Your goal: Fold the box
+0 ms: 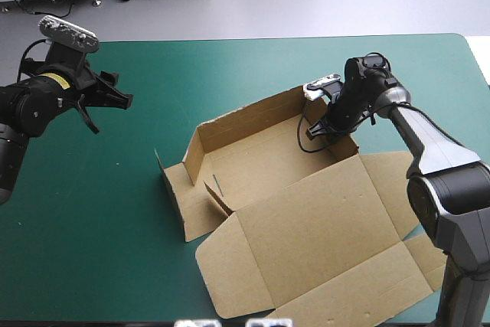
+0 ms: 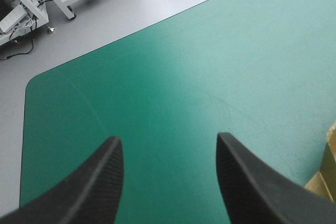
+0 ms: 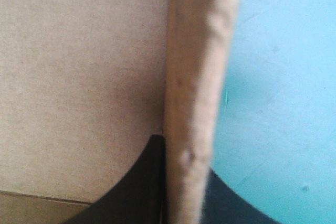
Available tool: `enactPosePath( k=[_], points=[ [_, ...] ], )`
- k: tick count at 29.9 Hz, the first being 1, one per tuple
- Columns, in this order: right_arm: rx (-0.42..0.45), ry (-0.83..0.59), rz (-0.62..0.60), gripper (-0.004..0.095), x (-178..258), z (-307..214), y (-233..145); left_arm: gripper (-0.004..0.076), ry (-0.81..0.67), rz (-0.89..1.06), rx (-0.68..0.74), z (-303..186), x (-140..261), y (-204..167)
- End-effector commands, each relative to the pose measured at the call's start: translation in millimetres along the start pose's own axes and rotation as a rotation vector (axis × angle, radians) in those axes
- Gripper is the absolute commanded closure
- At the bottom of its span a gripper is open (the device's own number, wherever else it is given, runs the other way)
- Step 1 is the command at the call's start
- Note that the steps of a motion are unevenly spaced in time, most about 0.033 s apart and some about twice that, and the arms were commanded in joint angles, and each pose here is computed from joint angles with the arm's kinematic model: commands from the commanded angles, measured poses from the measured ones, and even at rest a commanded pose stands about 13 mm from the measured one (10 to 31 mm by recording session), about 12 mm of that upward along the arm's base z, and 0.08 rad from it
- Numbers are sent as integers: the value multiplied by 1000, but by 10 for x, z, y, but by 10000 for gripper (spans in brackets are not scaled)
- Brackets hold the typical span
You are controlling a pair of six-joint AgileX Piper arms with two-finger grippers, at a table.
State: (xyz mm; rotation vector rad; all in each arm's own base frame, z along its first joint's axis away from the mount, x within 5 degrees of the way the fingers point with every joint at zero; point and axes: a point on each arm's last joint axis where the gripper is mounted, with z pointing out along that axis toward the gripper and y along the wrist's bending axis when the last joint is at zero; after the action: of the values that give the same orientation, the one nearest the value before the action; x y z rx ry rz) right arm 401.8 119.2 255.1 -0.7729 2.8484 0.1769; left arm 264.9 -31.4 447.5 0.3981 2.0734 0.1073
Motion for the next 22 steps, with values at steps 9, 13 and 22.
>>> enactPosePath(
  k=[9, 13, 22],
  points=[
    [-10, -377, 37, 933, 95, -1373, -96, 339, -122, -63, -102, -179, -132, 111],
    [68, -488, 42, 933, 373, -1898, -88, 339, -120, -72, -151, -193, -127, 155],
    [49, -741, 68, 933, 932, -2696, -26, 339, -100, -61, -241, -425, -77, 231]
  ],
)
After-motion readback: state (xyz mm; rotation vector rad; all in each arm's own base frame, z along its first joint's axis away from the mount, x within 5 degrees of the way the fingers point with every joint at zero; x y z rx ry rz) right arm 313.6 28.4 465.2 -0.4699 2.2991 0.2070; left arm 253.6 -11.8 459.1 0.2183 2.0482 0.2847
